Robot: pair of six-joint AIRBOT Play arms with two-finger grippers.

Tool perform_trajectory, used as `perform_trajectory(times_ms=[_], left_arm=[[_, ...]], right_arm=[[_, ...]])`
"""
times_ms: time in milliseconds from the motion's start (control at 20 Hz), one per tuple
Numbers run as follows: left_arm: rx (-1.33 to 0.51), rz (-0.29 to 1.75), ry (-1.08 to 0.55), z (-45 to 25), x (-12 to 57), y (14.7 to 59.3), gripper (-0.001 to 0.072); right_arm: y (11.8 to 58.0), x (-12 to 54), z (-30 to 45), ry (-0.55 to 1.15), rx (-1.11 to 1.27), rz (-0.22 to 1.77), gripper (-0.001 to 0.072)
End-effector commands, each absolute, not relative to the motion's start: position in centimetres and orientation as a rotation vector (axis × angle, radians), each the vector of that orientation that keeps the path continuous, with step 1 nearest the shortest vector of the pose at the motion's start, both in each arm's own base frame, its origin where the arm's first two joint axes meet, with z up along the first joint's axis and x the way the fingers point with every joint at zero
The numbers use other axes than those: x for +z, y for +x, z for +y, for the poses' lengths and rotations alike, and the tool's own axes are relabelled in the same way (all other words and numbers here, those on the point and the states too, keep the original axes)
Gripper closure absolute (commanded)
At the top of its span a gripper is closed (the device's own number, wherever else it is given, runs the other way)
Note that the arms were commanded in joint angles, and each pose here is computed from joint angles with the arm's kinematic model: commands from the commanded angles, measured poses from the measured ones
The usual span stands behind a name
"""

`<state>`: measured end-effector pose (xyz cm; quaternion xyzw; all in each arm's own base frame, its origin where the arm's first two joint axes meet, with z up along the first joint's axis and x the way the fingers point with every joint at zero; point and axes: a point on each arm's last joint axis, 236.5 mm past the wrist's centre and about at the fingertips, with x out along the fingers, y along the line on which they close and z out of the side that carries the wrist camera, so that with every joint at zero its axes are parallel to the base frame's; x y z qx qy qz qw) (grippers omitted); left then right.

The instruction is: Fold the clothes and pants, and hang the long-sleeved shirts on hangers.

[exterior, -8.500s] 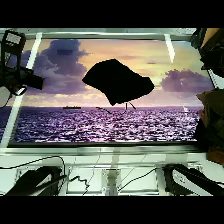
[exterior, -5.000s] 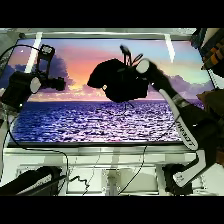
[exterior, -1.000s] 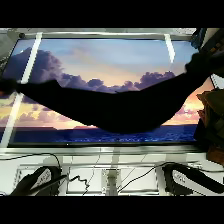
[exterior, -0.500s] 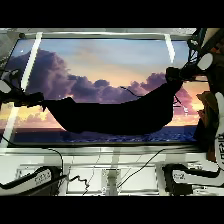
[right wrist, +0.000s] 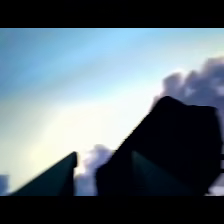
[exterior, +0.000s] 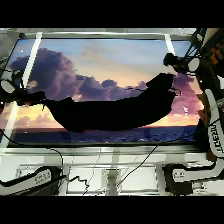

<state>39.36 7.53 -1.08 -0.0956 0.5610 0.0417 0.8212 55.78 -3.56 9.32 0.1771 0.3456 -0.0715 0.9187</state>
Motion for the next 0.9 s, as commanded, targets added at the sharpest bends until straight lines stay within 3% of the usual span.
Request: perform_trajectory(times_ms=[0, 200, 250, 300, 350, 600, 850], left_arm=[[0.09, 1.184, -0.204, 7.6, -1.0, 39.6, 0.0698], [0.089, 1.183, -0.204, 7.5, -1.0, 39.6, 0.0698], [0.09, 1.183, -0.204, 7.6, -1.0, 39.6, 0.0698], [0.09, 1.183, -0.204, 7.6, -1.0, 39.6, 0.0698], [0.09, 1.183, -0.204, 7.6, -1.0, 39.6, 0.0698], [0.09, 1.184, -0.204, 7.5, -1.0, 39.6, 0.0698], [0.09, 1.184, -0.204, 7.5, -1.1, 39.6, 0.0697]], right_arm=[[51.1, 7.5, -10.3, 0.295, -0.292, 0.886, 0.0421], [41.4, 1.2, -15.2, 0.33, -0.293, 1.257, 0.0421], [40.4, -0.3, -14.4, 0.391, -0.239, 1.293, 0.0389], [39.8, -1.8, -13.4, 0.476, -0.199, 1.304, 0.0275], [39.7, -3.1, -12.7, 0.539, -0.183, 1.293, 0.0197], [42.9, -7.6, -10.7, 0.723, -0.181, 1.143, 0.0176], [45.9, -10.4, -9.4, 0.786, -0.187, 1.085, 0.0178]])
